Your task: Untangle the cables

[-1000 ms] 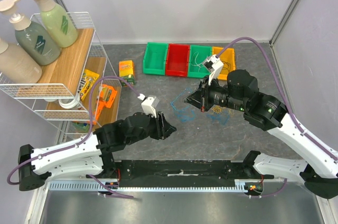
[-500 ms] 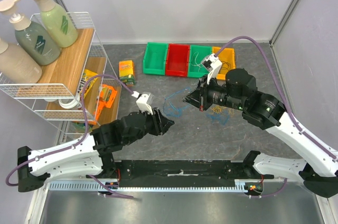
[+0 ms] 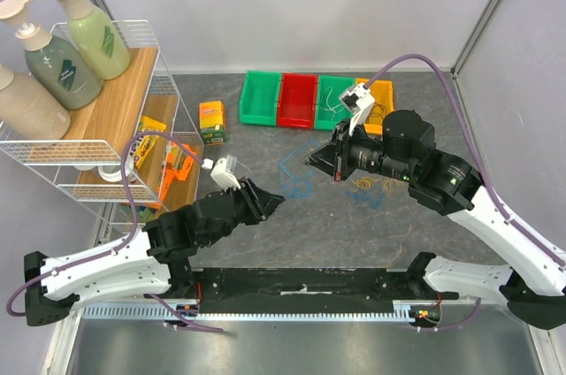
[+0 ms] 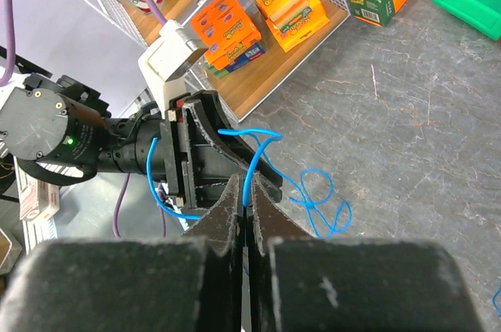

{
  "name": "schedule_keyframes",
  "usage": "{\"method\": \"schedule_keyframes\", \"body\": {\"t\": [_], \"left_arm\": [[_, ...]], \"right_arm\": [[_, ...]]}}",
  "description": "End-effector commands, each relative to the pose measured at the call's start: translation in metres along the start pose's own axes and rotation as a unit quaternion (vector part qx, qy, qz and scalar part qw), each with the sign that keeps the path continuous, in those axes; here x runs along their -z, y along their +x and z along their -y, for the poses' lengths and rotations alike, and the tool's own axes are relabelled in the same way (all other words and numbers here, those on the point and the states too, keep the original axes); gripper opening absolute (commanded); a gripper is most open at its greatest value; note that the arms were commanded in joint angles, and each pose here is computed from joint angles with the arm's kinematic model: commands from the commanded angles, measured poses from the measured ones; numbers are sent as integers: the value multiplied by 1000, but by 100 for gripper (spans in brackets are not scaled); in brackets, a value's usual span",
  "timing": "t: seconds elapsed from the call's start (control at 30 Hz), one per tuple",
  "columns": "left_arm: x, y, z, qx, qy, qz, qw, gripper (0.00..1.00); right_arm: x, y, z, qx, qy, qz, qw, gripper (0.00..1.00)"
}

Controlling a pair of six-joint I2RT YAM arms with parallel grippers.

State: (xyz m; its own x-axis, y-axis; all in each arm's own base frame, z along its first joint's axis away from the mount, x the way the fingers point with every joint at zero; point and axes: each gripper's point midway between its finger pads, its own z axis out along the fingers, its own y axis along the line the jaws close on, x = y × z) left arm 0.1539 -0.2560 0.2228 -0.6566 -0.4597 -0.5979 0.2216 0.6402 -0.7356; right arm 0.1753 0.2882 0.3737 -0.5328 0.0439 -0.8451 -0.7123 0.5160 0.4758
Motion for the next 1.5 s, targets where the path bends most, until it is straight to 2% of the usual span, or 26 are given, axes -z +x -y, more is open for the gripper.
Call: {"method": "schedule_keyframes", "body": {"t": [0.0,0.1,0.4,0.97,1.3,1.47], "left_arm": [[-4,-13,4,66,-7,36,997,46],[-5,-14,5,88,-3,44,995,51],[-3,-17,4,141,3,54,989,49],[-8,-24,8,168,8,75,983,56],[-22,-13,15,160,13,59,985,55],[-25,-9,17,157,18,52,986,50]], "right_arm": [[9,-21,-21,6,-36,27,999,0],[12,-23,-24,6,-41,28,999,0],[16,-23,-27,7,-48,30,998,0],[25,-24,-38,2,-73,31,997,0],[29,-26,-44,-1,-83,34,996,0],[29,-27,-45,-3,-88,35,996,0]]}}
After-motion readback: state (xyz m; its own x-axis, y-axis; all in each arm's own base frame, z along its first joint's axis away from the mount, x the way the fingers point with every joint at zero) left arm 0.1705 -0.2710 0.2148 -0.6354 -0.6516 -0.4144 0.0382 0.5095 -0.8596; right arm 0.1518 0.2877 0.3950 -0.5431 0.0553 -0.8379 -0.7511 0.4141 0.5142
